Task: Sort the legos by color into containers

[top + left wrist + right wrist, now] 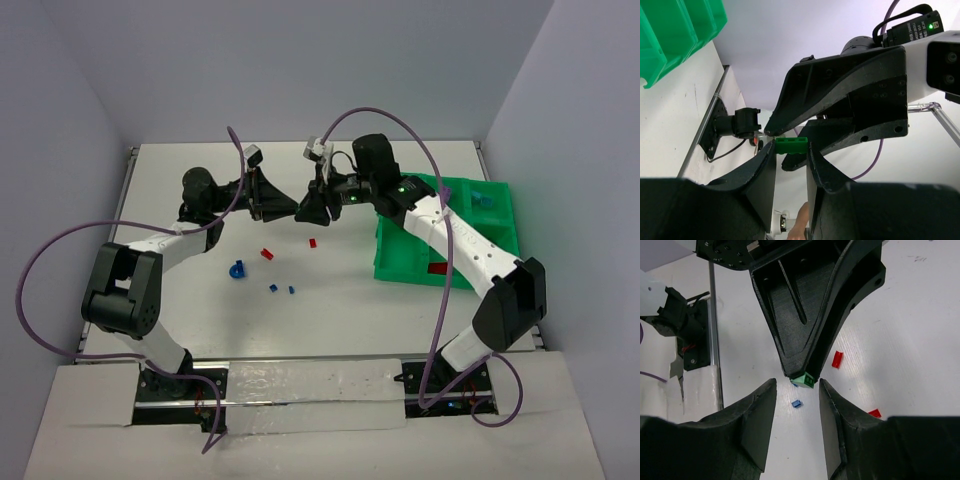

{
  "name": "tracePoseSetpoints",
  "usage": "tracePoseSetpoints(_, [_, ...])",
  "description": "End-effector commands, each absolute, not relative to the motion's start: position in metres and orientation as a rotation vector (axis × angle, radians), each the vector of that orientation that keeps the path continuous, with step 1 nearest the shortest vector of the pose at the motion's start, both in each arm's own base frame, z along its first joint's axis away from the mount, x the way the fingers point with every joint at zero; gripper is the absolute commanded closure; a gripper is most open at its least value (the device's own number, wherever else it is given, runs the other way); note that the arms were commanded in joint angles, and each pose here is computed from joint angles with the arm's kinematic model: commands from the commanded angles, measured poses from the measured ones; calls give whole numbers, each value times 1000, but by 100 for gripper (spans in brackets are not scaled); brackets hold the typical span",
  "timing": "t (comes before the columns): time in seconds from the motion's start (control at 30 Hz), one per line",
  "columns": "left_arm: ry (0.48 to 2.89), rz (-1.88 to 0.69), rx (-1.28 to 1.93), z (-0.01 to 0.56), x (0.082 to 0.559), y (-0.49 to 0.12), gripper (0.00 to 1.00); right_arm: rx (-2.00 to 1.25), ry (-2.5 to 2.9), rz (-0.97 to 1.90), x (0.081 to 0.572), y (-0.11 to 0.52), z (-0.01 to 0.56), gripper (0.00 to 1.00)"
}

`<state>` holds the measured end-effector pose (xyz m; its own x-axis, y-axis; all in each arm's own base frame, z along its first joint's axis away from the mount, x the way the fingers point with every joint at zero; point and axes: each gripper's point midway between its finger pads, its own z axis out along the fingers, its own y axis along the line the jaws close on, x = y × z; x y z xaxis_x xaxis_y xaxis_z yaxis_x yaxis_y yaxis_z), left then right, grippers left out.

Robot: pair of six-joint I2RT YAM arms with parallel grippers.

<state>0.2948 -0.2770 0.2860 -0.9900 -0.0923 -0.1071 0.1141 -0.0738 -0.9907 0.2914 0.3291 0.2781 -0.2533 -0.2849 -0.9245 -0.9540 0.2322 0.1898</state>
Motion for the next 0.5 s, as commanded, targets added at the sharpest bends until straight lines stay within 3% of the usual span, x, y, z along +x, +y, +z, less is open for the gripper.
tracePoseSetpoints(0.0, [1993,-2186,62,295,290,-277,85,-1178,1634,1022,295,338,298,54])
tracePoseSetpoints(0.23, [2005,-2182,59,292,289,-276,85,-1177,1629,1017,295,340,301,61])
tracePoseSetpoints(0.3, [2010,-2180,56,291,290,-277,85,-1175,1629,1015,296,340,301,70])
tracePoseSetpoints(0.33, [2011,-2180,57,291,290,-277,85,-1174,1632,1014,296,340,300,70])
tracePoseSetpoints(0.47, [2042,-2160,38,282,292,-277,83,-1162,1639,1006,297,339,300,94])
